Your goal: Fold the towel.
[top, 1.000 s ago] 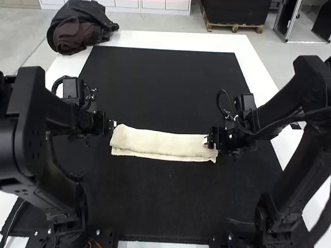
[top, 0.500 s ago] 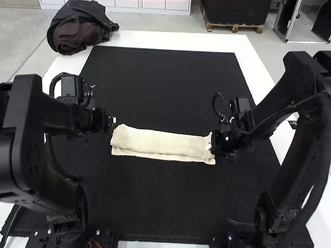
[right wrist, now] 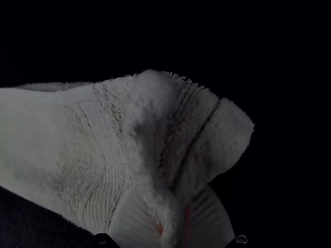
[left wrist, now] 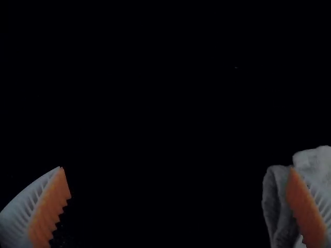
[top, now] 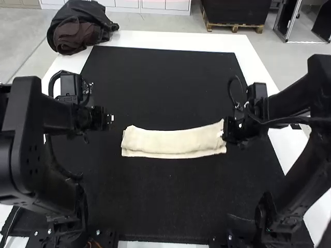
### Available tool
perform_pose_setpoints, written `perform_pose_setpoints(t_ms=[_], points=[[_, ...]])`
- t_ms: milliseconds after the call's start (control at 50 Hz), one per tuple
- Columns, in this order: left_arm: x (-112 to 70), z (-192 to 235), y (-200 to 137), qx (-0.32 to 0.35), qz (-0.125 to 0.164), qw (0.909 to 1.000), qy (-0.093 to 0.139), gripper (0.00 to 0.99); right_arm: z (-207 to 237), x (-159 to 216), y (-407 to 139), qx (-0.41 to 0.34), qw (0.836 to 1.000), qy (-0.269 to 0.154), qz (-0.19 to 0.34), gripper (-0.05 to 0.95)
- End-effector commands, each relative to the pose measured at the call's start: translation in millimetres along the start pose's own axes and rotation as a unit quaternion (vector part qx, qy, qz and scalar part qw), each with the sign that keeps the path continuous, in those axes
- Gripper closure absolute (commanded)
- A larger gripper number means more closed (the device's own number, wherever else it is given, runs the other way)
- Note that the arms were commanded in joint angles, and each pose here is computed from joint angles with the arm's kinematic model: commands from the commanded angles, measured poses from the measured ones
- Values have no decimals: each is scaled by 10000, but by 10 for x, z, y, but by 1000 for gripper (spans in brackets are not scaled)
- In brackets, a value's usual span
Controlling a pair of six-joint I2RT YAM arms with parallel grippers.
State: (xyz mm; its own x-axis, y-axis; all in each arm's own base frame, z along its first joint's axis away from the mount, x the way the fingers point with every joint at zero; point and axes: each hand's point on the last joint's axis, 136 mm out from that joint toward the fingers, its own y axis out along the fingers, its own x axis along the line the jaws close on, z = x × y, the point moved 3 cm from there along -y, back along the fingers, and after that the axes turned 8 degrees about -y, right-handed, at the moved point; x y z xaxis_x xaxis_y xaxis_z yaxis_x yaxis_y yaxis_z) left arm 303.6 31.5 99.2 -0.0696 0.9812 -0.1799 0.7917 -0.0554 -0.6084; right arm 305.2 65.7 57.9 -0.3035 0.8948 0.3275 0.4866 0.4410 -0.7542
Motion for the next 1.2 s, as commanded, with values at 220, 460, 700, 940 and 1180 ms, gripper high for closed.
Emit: perform_pose_setpoints(t_ms=[220, 460, 700, 940, 1180], points=[[80, -219, -44, -371, -304, 9988, 26, 28, -247, 699, 58, -36, 9961, -497, -723, 928], [108, -200, -32, -377, -388, 9985, 23, 28, -320, 1419, 145, 98, 9877, -789, -1349, 928], [129, -200, -14, -389, -414, 9984, 11, 28, -331, 1875, 276, 263, 9780, -1151, -1722, 928], [143, -189, -9, -391, -434, 9983, 9, 28, -296, 2221, 495, 420, 9685, -1467, -1967, 926], [146, -123, 1, -398, -426, 9983, 11, 28, -254, 2571, 712, 551, 9591, -1702, -2194, 928]])
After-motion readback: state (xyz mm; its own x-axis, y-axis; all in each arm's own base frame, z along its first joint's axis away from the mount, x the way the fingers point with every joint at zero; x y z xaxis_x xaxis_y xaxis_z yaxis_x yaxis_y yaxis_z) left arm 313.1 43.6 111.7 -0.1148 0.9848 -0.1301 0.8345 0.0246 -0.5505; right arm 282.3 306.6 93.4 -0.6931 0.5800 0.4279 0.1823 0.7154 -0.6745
